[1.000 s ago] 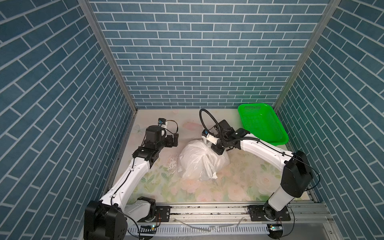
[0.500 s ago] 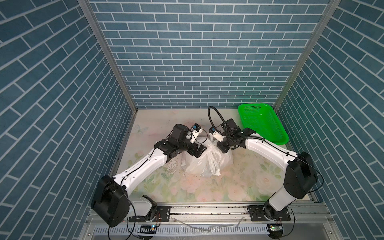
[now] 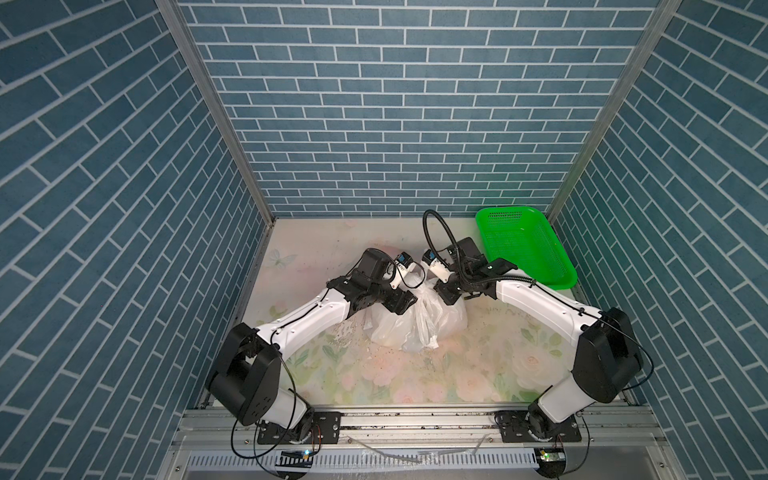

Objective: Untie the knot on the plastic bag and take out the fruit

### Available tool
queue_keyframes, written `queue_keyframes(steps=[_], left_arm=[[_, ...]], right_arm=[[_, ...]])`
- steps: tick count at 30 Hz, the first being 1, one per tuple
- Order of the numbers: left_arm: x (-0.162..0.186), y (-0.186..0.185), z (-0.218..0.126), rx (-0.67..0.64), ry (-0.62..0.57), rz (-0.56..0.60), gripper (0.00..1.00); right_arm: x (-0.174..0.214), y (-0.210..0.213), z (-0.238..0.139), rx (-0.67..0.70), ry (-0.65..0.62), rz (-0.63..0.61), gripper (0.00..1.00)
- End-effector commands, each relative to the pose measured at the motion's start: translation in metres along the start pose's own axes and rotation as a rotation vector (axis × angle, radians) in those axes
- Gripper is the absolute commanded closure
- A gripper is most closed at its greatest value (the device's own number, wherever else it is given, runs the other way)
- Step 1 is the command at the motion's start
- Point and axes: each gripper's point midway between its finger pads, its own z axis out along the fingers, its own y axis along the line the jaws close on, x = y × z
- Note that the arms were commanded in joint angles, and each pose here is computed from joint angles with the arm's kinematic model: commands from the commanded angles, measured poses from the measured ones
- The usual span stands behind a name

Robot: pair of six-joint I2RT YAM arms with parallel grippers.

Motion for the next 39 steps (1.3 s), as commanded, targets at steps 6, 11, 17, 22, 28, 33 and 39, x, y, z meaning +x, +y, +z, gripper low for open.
queue_keyframes(steps=[6,11,17,22,28,33,39], left_arm=[[0.013,-0.003,0.016,0.015,0.013,-0.013,0.60],[0.013,-0.003,0.009,0.000,-0.006,-0.021,0.88],[0.004,-0.002,-0.017,-0.051,-0.063,-0.006,1.00],[-0.001,0.006,-0.044,-0.130,-0.119,0.010,1.00],[0.004,0.029,-0.067,-0.206,-0.164,-0.041,1.00],[0.020,0.055,-0.084,-0.249,-0.226,-0.151,1.00],[0.046,0.070,-0.086,-0.269,-0.236,-0.234,1.00]], right_arm=[[-0.005,0.004,0.001,-0.040,-0.049,0.039,1.00],[-0.002,0.004,0.001,-0.039,-0.044,0.047,1.00],[0.002,-0.002,-0.010,-0.005,-0.066,0.087,1.00],[0.005,-0.020,-0.026,0.051,-0.114,0.159,1.00],[0.023,-0.057,-0.048,0.124,-0.186,0.336,1.00],[0.062,-0.090,-0.056,0.206,-0.202,0.553,1.00],[0.111,-0.109,-0.047,0.284,-0.090,0.725,1.00]])
